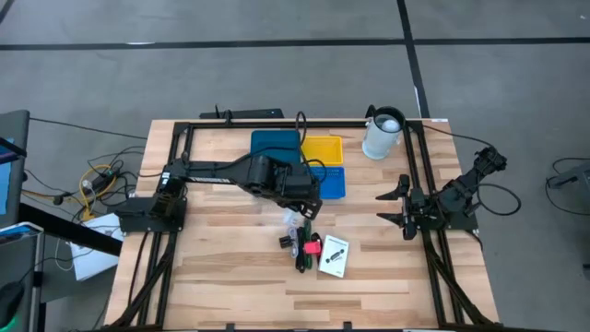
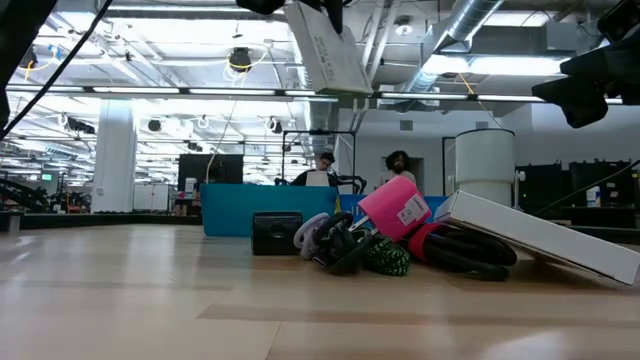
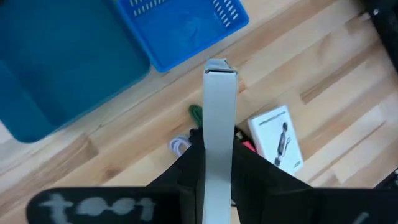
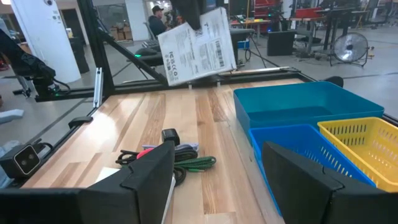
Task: Pick and place items into bin
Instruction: Put the left card reader box into the yellow bin
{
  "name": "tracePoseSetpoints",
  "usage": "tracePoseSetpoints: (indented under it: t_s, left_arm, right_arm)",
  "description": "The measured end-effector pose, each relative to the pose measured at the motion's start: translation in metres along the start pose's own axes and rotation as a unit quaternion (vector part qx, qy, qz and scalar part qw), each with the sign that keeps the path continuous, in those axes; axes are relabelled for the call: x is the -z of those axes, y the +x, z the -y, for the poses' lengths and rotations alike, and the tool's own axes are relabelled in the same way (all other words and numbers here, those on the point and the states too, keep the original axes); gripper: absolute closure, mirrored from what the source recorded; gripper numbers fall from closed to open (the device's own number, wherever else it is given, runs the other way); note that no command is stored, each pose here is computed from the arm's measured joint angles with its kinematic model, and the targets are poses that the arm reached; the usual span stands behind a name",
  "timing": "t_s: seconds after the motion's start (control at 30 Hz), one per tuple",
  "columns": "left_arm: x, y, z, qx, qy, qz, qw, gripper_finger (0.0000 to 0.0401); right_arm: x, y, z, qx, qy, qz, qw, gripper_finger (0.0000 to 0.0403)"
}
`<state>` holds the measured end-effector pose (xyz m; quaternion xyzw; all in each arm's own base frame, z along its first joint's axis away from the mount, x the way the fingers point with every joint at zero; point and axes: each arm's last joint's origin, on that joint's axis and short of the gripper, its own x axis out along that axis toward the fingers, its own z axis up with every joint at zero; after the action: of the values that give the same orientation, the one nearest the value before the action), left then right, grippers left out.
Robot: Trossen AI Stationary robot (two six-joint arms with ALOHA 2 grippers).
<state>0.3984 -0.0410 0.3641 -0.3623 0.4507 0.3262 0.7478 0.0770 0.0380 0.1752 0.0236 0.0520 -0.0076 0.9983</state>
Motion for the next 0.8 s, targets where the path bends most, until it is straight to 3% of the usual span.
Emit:
tracePoseSetpoints:
  t_s: [0.3,0.8]
  left_arm:
    - [-0.029,0.006,-0.011,0.015,-0.026,-0.001,1.000,0.0360]
    - [-0.103,0.017,-0.054,0.064,-0.043,-0.002,0.997,0.0360]
  right_arm:
    - [0.000,0.000,0.000,0.000,0.000,0.000,1.000,0.0168]
    - [0.000,0.000,0.000,0.000,0.000,0.000,1.000,0.0168]
